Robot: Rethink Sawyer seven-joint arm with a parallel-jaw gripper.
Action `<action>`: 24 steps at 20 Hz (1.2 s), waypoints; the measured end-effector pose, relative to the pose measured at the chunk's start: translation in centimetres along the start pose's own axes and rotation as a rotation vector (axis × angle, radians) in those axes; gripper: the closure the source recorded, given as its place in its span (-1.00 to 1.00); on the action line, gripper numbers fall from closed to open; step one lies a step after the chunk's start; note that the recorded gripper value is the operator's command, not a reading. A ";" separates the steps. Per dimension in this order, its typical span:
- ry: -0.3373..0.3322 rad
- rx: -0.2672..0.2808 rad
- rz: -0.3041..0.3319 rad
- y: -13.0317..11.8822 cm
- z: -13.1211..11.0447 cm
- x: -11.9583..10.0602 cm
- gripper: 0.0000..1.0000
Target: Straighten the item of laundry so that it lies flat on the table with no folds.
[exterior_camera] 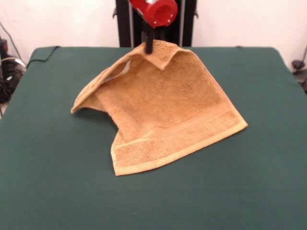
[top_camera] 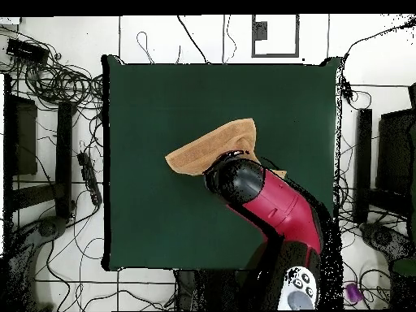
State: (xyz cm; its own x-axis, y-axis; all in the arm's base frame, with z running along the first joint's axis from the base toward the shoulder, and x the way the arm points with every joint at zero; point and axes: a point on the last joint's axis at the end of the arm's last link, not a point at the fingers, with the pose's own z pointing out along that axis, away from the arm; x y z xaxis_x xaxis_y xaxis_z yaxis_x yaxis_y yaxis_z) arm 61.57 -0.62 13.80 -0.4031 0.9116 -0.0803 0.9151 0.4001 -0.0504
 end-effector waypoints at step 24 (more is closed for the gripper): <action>0.030 0.016 0.046 -6.7 -1.7 4.5 1.00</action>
State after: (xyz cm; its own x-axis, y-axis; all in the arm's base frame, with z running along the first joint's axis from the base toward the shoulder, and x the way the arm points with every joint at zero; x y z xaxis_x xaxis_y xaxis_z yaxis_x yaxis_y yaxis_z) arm 53.62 0.92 15.47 -0.3598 0.9315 -0.0527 0.9321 0.3565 -0.0633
